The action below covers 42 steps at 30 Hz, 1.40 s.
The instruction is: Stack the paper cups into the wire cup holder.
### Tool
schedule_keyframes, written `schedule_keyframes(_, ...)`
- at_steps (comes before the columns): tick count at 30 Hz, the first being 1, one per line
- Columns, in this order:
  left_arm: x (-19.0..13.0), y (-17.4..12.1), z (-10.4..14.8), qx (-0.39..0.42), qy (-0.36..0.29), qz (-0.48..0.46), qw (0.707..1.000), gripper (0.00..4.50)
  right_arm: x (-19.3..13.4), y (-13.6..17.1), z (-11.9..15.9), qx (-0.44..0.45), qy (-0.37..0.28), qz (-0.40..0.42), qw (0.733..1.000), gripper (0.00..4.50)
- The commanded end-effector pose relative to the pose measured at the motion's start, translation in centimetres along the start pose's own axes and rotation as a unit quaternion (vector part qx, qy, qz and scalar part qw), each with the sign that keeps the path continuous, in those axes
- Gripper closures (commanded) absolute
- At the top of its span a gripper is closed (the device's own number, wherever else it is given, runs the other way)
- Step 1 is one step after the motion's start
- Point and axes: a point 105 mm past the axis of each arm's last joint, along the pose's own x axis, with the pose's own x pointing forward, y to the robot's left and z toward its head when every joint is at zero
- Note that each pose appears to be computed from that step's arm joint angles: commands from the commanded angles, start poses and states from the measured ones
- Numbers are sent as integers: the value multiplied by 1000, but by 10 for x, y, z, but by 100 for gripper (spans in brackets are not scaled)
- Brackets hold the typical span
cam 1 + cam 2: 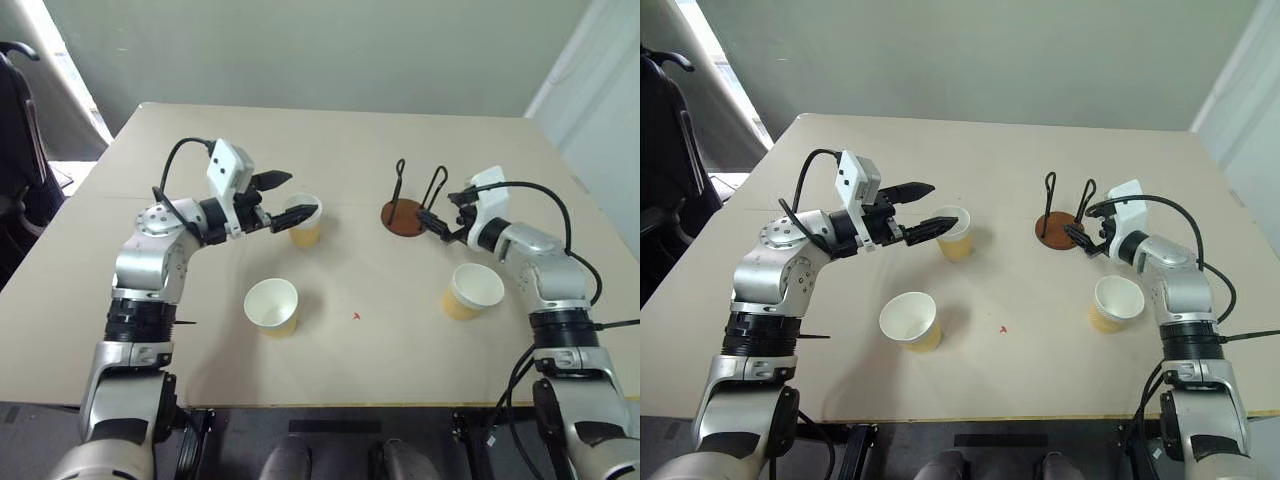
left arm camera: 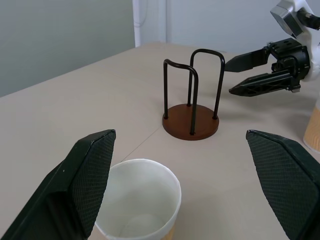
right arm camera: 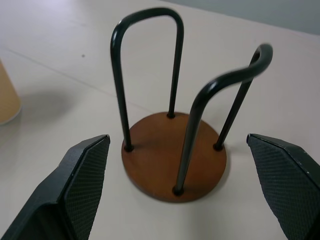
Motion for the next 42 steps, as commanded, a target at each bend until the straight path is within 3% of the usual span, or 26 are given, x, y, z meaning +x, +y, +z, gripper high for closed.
schedule_keyframes(1,1,-1,15,24,-16,-3,1000,0,2,-5,17,-14,-26,-18,999,5)
schedule_keyframes(6,1,-1,15,25,-17,-3,1000,0,7,-2,19,-12,-32,-20,999,5)
schedule_keyframes(9,1,-1,16,24,-17,-3,1000,0,11,-3,20,-8,-37,-33,999,62)
schedule_keyframes(20,-1,-1,15,25,-12,-5,1000,0,19,5,22,2,-39,-28,999,448)
schedule_keyframes(27,-12,1,10,39,20,-19,999,0,13,17,28,0,-41,25,999,448)
schedule_keyframes(42,-28,3,8,56,58,-52,995,0,-23,76,47,-25,-31,206,978,448)
